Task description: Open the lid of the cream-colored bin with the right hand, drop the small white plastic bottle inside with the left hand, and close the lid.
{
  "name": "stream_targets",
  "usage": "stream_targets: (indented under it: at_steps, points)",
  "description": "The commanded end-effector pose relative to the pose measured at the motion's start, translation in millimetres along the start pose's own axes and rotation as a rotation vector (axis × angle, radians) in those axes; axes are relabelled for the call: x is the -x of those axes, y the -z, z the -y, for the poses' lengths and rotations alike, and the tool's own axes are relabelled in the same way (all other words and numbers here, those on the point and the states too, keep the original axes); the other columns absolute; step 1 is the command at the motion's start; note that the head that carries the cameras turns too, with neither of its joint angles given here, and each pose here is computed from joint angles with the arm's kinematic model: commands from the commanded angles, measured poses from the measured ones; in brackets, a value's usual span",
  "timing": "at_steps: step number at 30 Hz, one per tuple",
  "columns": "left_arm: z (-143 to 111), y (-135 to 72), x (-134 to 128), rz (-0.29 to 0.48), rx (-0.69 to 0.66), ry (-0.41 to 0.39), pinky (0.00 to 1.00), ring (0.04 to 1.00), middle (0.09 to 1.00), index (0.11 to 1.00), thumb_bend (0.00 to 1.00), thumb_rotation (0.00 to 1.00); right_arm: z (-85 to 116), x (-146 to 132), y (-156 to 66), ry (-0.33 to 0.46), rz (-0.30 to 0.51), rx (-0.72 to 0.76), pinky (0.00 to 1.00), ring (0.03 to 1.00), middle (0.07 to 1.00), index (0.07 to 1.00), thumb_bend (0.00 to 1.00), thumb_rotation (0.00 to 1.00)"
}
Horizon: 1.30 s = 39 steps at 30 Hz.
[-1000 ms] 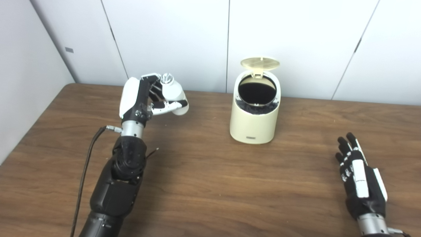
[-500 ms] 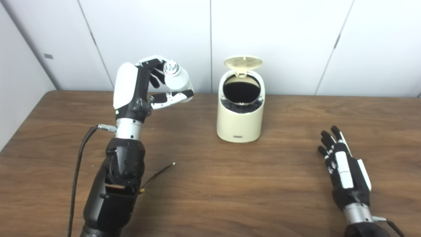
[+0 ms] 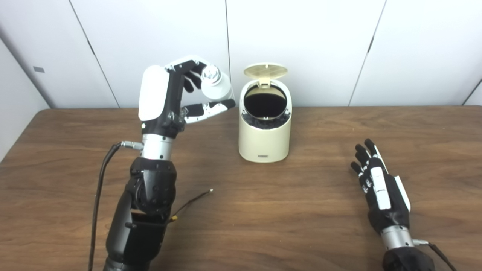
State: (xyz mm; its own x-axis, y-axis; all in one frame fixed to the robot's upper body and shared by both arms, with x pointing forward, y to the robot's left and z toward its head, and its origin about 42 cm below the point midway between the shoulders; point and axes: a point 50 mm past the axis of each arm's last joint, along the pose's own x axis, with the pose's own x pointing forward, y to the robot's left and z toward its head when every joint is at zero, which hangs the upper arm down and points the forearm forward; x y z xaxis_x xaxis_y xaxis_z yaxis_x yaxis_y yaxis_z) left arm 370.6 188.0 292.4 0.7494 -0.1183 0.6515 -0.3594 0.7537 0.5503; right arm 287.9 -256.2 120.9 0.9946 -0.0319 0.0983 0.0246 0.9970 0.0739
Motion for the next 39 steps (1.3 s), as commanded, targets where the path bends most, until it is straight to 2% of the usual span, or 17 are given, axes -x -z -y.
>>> stream_targets:
  at_steps: [1, 6, 17, 26, 39]
  points:
    - [-2.2, -13.8, -19.4, 0.085, 0.021, -0.055, 0.33, 0.422, 0.514, 0.49, 0.47, 0.0, -7.8, 4.0, 8.0, -0.001, 0.007, -0.002, 0.94, 0.975, 0.947, 0.974, 0.56, 0.86]
    - [10.9, -15.3, -28.9, 0.104, 0.048, -0.055, 0.35, 0.419, 0.506, 0.483, 0.47, 0.0, -9.6, 3.9, 7.7, 0.005, 0.0, -0.01, 0.95, 0.971, 0.941, 0.96, 0.59, 0.85]
    - [36.0, -9.2, -47.9, 0.13, 0.067, -0.041, 0.37, 0.428, 0.492, 0.478, 0.48, 0.0, -14.4, 2.4, 9.6, -0.003, -0.006, 0.003, 0.98, 0.984, 0.947, 0.972, 0.55, 0.88]
    - [55.4, -3.2, -50.8, 0.114, 0.101, -0.032, 0.38, 0.439, 0.496, 0.465, 0.48, 0.0, -16.0, 1.6, 11.0, -0.003, -0.006, 0.017, 0.97, 0.982, 0.945, 0.97, 0.55, 0.89]
    - [70.5, 7.6, -43.0, 0.1, 0.101, 0.005, 0.35, 0.43, 0.504, 0.475, 0.48, 0.0, -17.9, 0.3, 13.1, 0.005, -0.011, 0.018, 0.97, 0.979, 0.948, 0.972, 0.56, 0.9]
